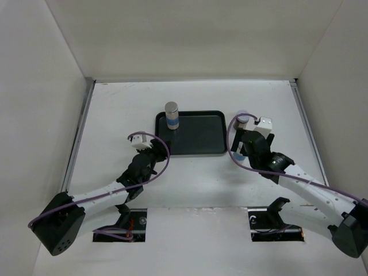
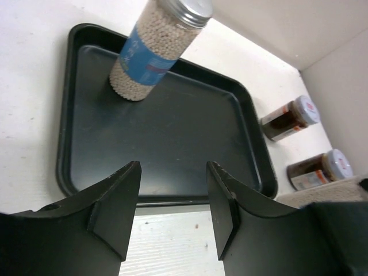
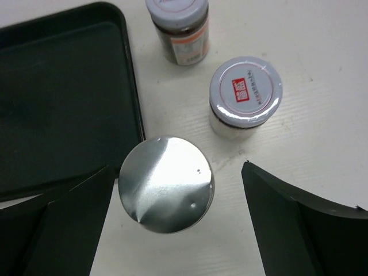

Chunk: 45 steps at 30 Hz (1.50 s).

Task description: Organize the condiment bottles

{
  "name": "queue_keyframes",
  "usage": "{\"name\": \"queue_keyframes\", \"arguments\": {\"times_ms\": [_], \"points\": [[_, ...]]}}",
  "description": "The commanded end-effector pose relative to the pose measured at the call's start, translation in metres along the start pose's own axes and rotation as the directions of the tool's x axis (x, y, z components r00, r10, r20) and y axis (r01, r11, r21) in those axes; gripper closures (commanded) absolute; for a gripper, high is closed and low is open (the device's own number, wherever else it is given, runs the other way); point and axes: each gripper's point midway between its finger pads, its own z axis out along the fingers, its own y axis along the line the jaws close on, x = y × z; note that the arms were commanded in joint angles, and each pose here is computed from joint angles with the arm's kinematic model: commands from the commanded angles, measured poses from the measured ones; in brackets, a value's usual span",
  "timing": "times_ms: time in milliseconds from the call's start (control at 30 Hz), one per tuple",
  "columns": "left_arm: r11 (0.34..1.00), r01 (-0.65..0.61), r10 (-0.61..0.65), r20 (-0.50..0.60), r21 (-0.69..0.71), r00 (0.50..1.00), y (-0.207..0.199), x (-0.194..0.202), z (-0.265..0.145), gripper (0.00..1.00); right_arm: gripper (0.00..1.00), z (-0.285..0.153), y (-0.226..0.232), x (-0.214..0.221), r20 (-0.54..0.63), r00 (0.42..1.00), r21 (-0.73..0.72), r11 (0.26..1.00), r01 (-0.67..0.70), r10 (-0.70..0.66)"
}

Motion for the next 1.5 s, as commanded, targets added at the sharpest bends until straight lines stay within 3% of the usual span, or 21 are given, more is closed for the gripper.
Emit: {"name": "queue_keyframes", "arguments": {"times_ms": [0, 67, 200, 333, 433, 567, 867, 1300, 1367, 1467], "points": [[0.992, 0.073, -0.080, 0.066, 0.102, 0.995, -0.025, -0.020, -0.004, 0.53, 0.03, -0.004, 0.015, -0.002, -0.018, 1.000, -0.017, 1.000, -0.025, 0.025], [0.992, 0.076, -0.083, 0.067, 0.103, 0.994, -0.025, -0.020, -0.005, 0.53, 0.10, -0.001, 0.018, 0.005, -0.039, 0.999, -0.020, 1.000, -0.019, 0.018], [0.990, 0.085, -0.095, 0.087, 0.114, 0.992, -0.025, -0.025, -0.009, 0.54, 0.35, 0.002, 0.020, -0.002, -0.014, 1.000, -0.009, 1.000, -0.021, 0.020], [0.984, 0.136, -0.156, 0.180, 0.118, 0.971, -0.016, -0.045, -0.023, 0.56, 0.44, -0.021, 0.035, -0.049, 0.146, 0.989, -0.054, 0.998, -0.021, 0.029], [0.983, 0.156, -0.174, 0.230, 0.097, 0.957, -0.007, -0.055, -0.029, 0.56, 0.44, -0.035, 0.051, -0.081, 0.211, 0.977, -0.087, 0.996, 0.003, 0.015], [0.985, 0.160, -0.172, 0.220, 0.071, 0.960, -0.002, -0.052, -0.026, 0.56, 0.45, -0.034, 0.095, -0.108, 0.244, 0.970, -0.161, 0.986, 0.040, 0.000], [0.988, 0.153, -0.156, 0.193, 0.031, 0.969, 0.008, -0.041, -0.019, 0.55, 0.44, 0.032, 0.213, -0.145, 0.321, 0.946, -0.306, 0.942, 0.138, -0.034], [0.988, 0.152, -0.154, 0.166, 0.024, 0.974, 0.007, -0.031, -0.015, 0.55, 0.43, 0.132, 0.251, -0.105, 0.213, 0.977, -0.313, 0.946, 0.083, -0.015], [0.988, 0.150, -0.154, 0.164, 0.034, 0.974, 0.005, -0.031, -0.016, 0.55, 0.38, 0.134, 0.251, -0.099, 0.201, 0.980, -0.322, 0.944, 0.067, 0.000], [0.989, 0.144, -0.147, 0.164, 0.031, 0.975, 0.005, -0.030, -0.016, 0.55, 0.14, 0.131, 0.246, -0.102, 0.200, 0.980, -0.320, 0.946, 0.048, 0.018]]}}
